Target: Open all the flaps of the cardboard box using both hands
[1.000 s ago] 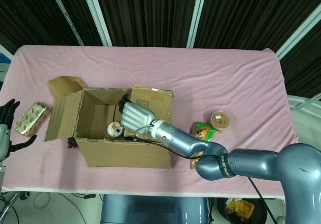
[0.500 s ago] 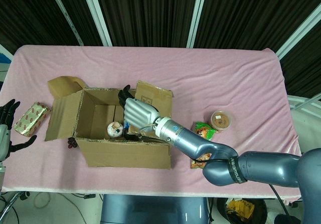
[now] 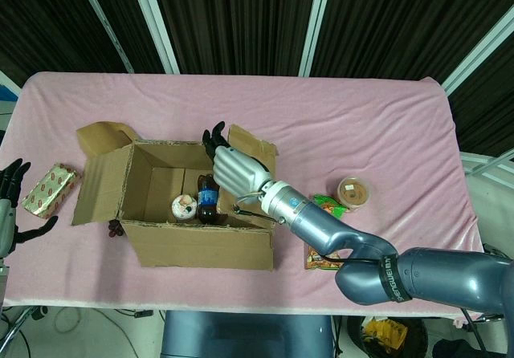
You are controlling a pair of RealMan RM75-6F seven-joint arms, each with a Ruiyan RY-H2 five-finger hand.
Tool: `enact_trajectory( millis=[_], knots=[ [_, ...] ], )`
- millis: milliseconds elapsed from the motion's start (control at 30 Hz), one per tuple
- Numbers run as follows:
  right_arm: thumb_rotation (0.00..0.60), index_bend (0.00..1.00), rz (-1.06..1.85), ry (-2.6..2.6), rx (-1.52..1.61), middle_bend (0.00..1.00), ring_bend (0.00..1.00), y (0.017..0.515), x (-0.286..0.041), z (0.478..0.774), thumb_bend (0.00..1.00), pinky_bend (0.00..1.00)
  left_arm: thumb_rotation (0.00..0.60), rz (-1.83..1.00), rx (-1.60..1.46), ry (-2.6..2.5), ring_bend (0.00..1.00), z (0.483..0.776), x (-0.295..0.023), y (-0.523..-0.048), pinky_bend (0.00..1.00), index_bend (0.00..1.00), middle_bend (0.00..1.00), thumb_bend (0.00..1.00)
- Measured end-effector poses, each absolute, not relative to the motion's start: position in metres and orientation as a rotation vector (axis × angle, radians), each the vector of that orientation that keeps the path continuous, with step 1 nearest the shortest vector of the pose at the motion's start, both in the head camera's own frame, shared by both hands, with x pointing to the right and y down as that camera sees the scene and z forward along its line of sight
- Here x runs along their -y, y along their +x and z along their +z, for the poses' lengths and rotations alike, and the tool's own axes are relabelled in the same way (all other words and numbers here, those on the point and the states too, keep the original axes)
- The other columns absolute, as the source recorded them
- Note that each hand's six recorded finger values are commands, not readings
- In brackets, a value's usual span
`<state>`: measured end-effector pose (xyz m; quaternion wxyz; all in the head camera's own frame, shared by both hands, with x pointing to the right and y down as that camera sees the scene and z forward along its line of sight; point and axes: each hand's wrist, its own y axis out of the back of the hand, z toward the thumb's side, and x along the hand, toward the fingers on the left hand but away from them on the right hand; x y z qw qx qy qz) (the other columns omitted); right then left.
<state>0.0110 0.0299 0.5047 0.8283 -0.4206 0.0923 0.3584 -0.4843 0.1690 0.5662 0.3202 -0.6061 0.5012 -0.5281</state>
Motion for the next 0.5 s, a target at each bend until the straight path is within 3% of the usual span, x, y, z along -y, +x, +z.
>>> enact_trajectory(
  millis=[500],
  knots=[
    [0.600,0.29,0.865,-0.822,-0.196,0.18,0.10,0.055,-0.016,0.486,0.41,0.23,0.600,-1.390,-1.320,-1.598,0.00,0.566,-0.169,-0.484,0.00,0.00,0.00,0.15]
  ],
)
